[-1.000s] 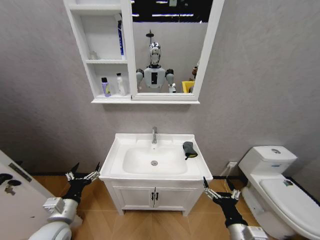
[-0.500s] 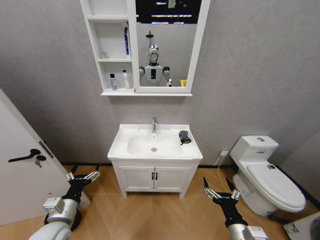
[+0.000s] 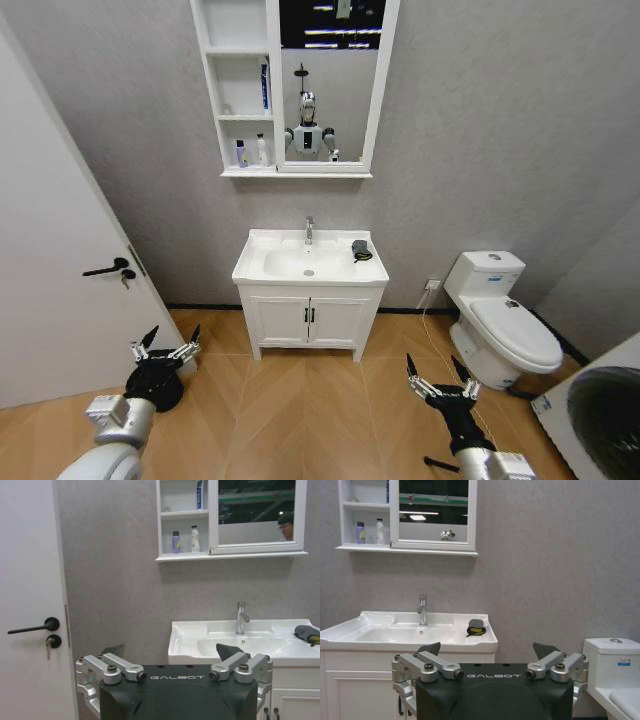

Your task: Move facial cleanser and shampoo from washbasin to cabinet, then wipe washbasin with towel.

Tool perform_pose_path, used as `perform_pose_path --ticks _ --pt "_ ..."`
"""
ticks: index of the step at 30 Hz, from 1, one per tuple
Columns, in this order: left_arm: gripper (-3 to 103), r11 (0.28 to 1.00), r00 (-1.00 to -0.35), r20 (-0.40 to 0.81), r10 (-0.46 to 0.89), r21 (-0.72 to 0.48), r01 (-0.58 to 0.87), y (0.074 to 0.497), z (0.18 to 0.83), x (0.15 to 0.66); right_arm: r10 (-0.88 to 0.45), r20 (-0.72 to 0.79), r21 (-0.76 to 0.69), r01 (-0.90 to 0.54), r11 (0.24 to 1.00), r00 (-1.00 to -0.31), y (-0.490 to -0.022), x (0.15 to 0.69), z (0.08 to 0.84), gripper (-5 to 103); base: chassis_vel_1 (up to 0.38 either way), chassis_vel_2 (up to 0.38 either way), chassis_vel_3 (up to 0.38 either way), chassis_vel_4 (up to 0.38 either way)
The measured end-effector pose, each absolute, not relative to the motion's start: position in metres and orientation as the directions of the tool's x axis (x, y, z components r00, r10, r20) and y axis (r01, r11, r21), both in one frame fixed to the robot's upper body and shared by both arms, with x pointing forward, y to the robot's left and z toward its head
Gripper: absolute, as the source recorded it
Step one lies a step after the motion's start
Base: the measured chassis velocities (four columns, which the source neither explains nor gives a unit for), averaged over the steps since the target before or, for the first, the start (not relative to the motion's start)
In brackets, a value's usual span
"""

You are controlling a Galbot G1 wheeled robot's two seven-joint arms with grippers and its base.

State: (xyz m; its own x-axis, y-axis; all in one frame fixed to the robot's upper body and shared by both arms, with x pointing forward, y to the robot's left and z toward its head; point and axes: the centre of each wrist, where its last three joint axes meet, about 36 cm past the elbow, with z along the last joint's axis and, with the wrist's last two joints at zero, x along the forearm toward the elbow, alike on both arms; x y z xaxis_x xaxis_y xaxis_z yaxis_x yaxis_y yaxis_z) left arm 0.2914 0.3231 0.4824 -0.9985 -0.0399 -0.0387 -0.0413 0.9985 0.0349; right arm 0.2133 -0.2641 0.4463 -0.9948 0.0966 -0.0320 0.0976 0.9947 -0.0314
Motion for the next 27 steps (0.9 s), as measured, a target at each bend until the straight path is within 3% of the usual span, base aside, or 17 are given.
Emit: perform_pose_path --ticks 6,11,27 --pt "100 0.999 -0.998 -0.039 -0.041 0.035 -0.042 0.3231 0.4824 0.2913 0.097 -0.032 -0.031 0.098 0.995 -0.995 -0.2640 0.2131 0.4463 100 0.284 -0.275 -0.306 0.280" --pt "100 0.998 -0.998 -0.039 -0.041 0.035 -0.042 0.3231 0.4824 0.2913 0.097 -0.032 -0.031 0.098 0.995 -0.995 -0.2641 0.2132 0.4463 100 0.054 0.002 -0.124 0.079" --pt "100 0.999 -0.998 -0.039 -0.040 0.035 -0.042 0.3231 0.4824 0.2914 0.097 -0.032 -0.032 0.098 0.995 -0.995 -0.2641 0.2132 0.4463 100 -0.045 0.019 0.041 -0.027"
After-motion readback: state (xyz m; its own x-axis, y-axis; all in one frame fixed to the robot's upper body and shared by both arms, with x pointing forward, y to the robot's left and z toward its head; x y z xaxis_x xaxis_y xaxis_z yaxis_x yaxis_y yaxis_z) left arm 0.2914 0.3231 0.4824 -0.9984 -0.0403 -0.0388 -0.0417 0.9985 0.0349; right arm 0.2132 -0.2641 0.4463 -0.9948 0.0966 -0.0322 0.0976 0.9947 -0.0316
